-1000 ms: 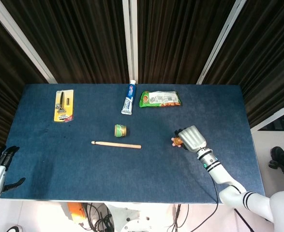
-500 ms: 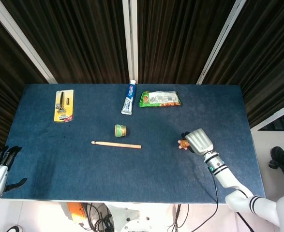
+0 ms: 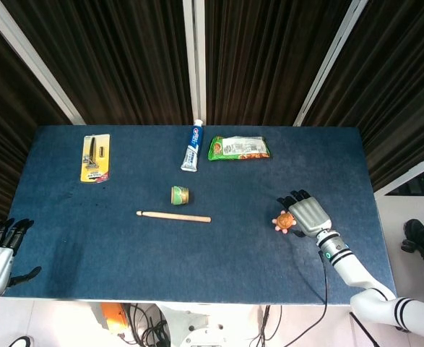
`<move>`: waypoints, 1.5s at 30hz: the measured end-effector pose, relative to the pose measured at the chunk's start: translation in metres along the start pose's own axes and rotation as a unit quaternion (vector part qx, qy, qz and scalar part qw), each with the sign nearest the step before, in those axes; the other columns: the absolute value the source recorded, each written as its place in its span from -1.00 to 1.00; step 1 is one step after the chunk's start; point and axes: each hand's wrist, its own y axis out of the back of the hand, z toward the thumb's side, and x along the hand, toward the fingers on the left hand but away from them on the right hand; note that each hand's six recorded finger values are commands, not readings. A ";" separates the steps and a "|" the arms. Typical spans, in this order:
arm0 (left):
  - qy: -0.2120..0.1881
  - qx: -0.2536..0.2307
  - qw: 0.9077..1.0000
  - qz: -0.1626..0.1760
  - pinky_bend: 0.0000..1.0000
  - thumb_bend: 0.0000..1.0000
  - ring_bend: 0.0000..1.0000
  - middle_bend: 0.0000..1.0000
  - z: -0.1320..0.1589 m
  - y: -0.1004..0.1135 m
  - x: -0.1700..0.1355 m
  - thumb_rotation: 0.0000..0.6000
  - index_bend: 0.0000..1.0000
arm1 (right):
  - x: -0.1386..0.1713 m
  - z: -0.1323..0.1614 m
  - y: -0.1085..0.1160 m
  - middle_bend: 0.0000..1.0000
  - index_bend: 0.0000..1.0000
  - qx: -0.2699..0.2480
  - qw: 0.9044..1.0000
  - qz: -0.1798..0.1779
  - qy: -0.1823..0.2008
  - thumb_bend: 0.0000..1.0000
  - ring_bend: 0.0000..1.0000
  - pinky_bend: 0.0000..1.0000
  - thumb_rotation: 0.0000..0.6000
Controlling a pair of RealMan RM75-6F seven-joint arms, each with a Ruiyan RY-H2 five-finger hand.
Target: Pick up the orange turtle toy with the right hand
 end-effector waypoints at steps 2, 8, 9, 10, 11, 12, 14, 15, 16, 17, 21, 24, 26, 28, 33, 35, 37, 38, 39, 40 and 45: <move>0.000 -0.001 1.000 -0.001 -0.91 -0.75 -1.00 -0.83 0.000 0.000 0.000 1.00 -0.78 | 0.000 0.001 0.002 -0.42 -0.38 -0.002 1.000 -0.007 0.002 -0.79 -0.62 -0.63 1.00; 0.000 -0.003 1.000 -0.001 -0.91 -0.75 -1.00 -0.83 -0.001 0.000 0.000 1.00 -0.78 | -0.003 0.005 0.002 -0.26 -0.08 -0.003 1.000 -0.016 0.011 -0.60 -0.43 -0.53 1.00; 0.001 -0.003 1.000 -0.001 -0.91 -0.75 -1.00 -0.83 -0.002 0.000 0.000 1.00 -0.78 | -0.004 0.007 0.002 -0.23 -0.03 -0.003 1.000 -0.020 0.014 -0.58 -0.40 -0.52 1.00; 0.001 -0.003 1.000 -0.001 -0.91 -0.75 -1.00 -0.83 -0.002 0.000 0.000 1.00 -0.78 | -0.004 0.008 0.001 -0.17 0.06 -0.003 1.000 -0.022 0.016 -0.54 -0.35 -0.49 1.00; 0.001 -0.003 1.000 -0.001 -0.91 -0.75 -1.00 -0.83 -0.002 0.000 0.000 1.00 -0.78 | -0.005 0.009 0.001 -0.10 0.16 -0.002 1.000 -0.024 0.017 -0.50 -0.28 -0.46 1.00; 0.002 -0.004 1.000 -0.001 -0.91 -0.75 -1.00 -0.83 -0.003 -0.001 0.000 1.00 -0.78 | -0.006 0.010 -0.001 -0.01 0.28 0.001 1.000 -0.026 0.017 -0.43 -0.19 -0.41 1.00; 0.002 -0.004 1.000 -0.003 -0.91 -0.75 -1.00 -0.83 -0.003 -0.002 0.000 1.00 -0.78 | -0.008 0.011 -0.003 0.10 0.45 0.006 0.999 -0.029 0.016 -0.35 -0.07 -0.34 1.00; 0.001 -0.004 1.000 -0.003 -0.91 -0.74 -1.00 -0.83 -0.003 -0.002 0.001 1.00 -0.78 | -0.009 0.012 -0.005 0.14 0.50 0.011 0.999 -0.028 0.015 -0.33 -0.02 -0.31 1.00; -0.001 -0.004 1.000 -0.002 -0.91 -0.74 -1.00 -0.83 -0.002 -0.001 0.001 1.00 -0.78 | -0.009 0.012 -0.006 0.20 0.57 0.014 0.999 -0.026 0.015 -0.31 0.04 -0.28 1.00; -0.002 -0.004 1.000 -0.001 -0.91 -0.74 -1.00 -0.83 -0.001 -0.001 0.001 1.00 -0.78 | -0.010 0.013 -0.007 0.27 0.65 0.018 0.999 -0.025 0.014 -0.28 0.10 -0.23 1.00; -0.004 -0.004 1.000 0.002 -0.91 -0.74 -1.00 -0.83 -0.001 0.000 0.002 1.00 -0.78 | -0.013 0.017 -0.008 0.54 0.97 0.032 0.999 -0.030 0.008 -0.14 0.39 -0.03 1.00; -0.002 -0.005 1.000 0.001 -0.91 -0.75 -1.00 -0.83 -0.001 0.000 0.002 1.00 -0.78 | -0.014 0.018 -0.006 0.58 0.99 0.034 0.999 -0.042 0.002 -0.13 0.43 0.01 1.00; -0.002 -0.004 1.000 0.001 -0.90 -0.74 -1.00 -0.83 -0.001 0.000 0.002 1.00 -0.78 | -0.013 0.017 -0.006 0.49 0.83 0.032 0.999 -0.043 0.000 -0.24 0.30 -0.10 1.00; -0.003 -0.004 1.000 0.001 -0.90 -0.74 -1.00 -0.83 -0.001 0.001 0.002 1.00 -0.78 | -0.012 0.015 -0.007 0.22 0.34 0.027 0.999 -0.036 0.001 -0.51 -0.04 -0.35 1.00; -0.006 -0.004 1.000 0.005 -0.91 -0.74 -1.00 -0.83 0.002 0.003 0.002 1.00 -0.78 | 0.001 -0.004 -0.002 -0.86 -0.95 0.010 1.000 -0.025 -0.012 -1.00 -0.98 -0.99 1.00; -0.007 -0.004 1.000 0.006 -0.90 -0.75 -1.00 -0.83 0.003 0.004 0.003 1.00 -0.78 | 0.009 -0.013 0.002 -1.00 -1.00 -0.009 0.999 -0.029 -0.023 -1.00 -1.00 -1.00 1.00; -0.008 -0.006 1.000 0.006 -0.90 -0.74 -1.00 -0.83 0.004 0.005 0.004 1.00 -0.78 | 0.019 -0.022 0.007 -1.00 -1.00 -0.035 0.998 -0.043 -0.037 -1.00 -1.00 -1.00 1.00; -0.009 -0.006 1.000 0.006 -0.90 -0.75 -1.00 -0.83 0.005 0.005 0.004 1.00 -0.78 | 0.024 -0.026 0.010 -1.00 -1.00 -0.044 0.997 -0.051 -0.042 -1.00 -1.00 -1.00 1.00; -0.009 -0.007 1.000 0.006 -0.90 -0.75 -1.00 -0.83 0.006 0.005 0.005 1.00 -0.78 | 0.031 -0.031 0.013 -1.00 -1.00 -0.053 0.995 -0.063 -0.050 -1.00 -1.00 -1.00 1.00; -0.009 -0.007 1.000 0.006 -0.90 -0.75 -1.00 -0.83 0.007 0.005 0.005 1.00 -0.78 | 0.037 -0.034 0.016 -1.00 -1.00 -0.059 0.994 -0.073 -0.055 -1.00 -1.00 -1.00 1.00; -0.006 -0.004 1.000 0.007 -0.91 -0.74 -1.00 -0.83 0.005 0.007 0.007 1.00 -0.78 | 0.083 -0.056 0.027 -1.00 -1.00 -0.091 0.984 -0.118 -0.092 -1.00 -1.00 -1.00 1.00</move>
